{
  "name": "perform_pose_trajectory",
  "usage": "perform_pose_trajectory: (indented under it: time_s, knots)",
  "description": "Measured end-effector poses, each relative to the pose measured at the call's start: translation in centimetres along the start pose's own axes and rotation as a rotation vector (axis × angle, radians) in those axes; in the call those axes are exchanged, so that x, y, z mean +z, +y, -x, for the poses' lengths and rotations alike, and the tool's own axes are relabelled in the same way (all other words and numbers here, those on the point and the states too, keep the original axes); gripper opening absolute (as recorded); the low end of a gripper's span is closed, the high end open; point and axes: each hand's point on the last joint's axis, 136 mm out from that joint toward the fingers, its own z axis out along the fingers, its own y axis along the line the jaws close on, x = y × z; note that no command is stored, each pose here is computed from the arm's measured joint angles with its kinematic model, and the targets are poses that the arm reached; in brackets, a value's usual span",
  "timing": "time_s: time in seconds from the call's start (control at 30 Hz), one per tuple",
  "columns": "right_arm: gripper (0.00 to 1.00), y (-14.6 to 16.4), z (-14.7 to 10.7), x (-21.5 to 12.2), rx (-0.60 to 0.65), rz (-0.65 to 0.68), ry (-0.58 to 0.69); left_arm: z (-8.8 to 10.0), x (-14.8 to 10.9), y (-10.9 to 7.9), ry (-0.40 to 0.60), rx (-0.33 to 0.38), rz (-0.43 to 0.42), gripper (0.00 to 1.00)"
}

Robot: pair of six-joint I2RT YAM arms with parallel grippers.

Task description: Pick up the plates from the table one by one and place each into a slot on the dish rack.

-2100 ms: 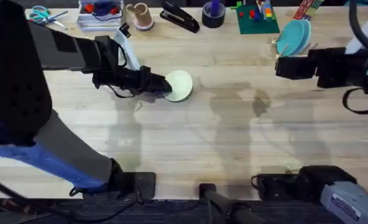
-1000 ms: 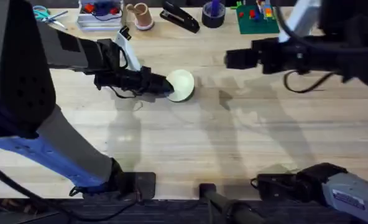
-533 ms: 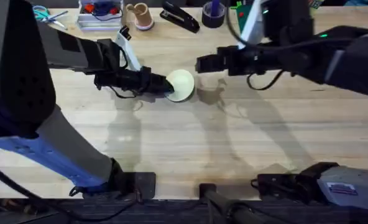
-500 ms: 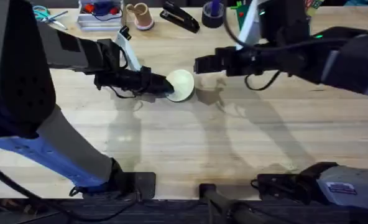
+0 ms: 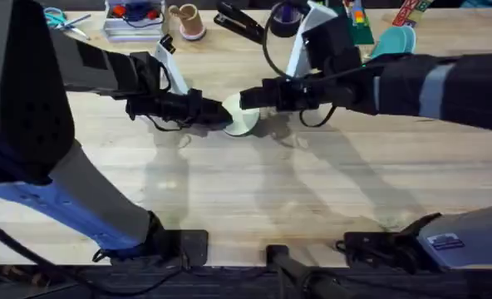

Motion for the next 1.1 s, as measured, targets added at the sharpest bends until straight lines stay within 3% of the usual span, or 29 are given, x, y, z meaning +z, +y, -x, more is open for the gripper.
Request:
perform_pose_trajectory:
  time_s: [0.57, 1.1]
  knots:
    - [0.792, 1.0, -0.7, 2.2, 0.095, 0.067, 0.027, 0.0, 0.0, 0.0, 0.0, 0.0, 0.0, 0.04]
    - [0.73, 2.1, -1.7, 2.9, 0.108, 0.08, 0.057, 0.0, 0.0, 0.0, 0.0, 0.0, 0.0, 0.04]
